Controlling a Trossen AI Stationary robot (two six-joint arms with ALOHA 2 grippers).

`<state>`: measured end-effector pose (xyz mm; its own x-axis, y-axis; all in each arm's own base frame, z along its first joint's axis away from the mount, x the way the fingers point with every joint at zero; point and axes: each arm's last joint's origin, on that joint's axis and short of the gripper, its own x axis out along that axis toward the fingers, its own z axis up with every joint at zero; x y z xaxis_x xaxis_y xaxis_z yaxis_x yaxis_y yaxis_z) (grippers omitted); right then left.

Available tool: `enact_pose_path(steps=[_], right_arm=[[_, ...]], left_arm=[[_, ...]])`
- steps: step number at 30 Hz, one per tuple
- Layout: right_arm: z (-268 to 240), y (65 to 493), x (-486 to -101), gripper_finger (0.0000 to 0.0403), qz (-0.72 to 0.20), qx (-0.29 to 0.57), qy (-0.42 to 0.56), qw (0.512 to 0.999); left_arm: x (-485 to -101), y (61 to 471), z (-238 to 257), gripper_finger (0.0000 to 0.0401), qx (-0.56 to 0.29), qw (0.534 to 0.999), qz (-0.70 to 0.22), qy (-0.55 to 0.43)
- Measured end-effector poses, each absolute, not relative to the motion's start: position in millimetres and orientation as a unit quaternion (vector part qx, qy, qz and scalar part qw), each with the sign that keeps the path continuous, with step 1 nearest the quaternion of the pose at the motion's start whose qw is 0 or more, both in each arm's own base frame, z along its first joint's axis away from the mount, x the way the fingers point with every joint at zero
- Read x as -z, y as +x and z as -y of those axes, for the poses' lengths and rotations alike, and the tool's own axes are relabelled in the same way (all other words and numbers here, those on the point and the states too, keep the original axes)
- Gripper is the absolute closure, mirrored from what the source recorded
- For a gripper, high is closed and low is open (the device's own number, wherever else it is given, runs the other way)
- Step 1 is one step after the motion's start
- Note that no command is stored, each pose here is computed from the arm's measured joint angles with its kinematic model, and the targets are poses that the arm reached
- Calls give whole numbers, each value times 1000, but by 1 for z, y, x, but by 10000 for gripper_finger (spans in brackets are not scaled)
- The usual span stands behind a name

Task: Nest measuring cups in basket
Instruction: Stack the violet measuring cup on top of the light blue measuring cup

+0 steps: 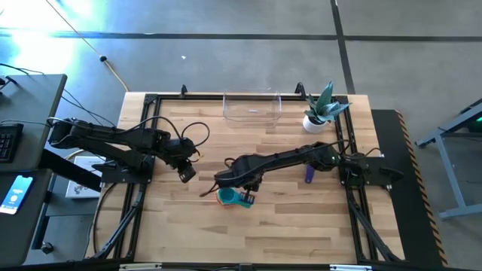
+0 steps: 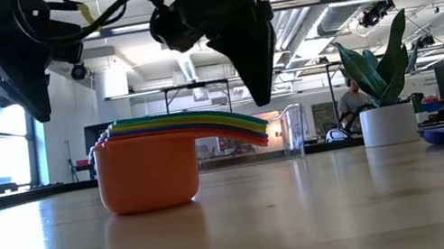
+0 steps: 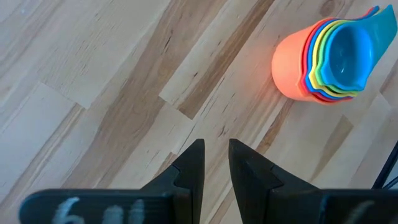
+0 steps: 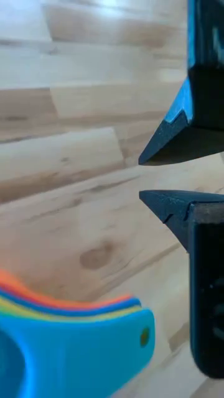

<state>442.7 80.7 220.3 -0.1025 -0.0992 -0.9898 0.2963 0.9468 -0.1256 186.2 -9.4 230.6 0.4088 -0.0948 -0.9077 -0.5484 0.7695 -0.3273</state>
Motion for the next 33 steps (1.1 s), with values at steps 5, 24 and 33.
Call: enact_pose_path(steps=[5,24,33], right_arm=[[-70,444,-224,336,-721,160,68,671],[-24,316,-268,336,-662,305,129,672],[-11,249,-271,336,-603,357,211,682]], left_arm=[[-231,186,9,339,-145,781,-524,-306],[-231,187,9,339,-149,785,-518,-304],[-234,193,9,339,-137,803,-489,-310]])
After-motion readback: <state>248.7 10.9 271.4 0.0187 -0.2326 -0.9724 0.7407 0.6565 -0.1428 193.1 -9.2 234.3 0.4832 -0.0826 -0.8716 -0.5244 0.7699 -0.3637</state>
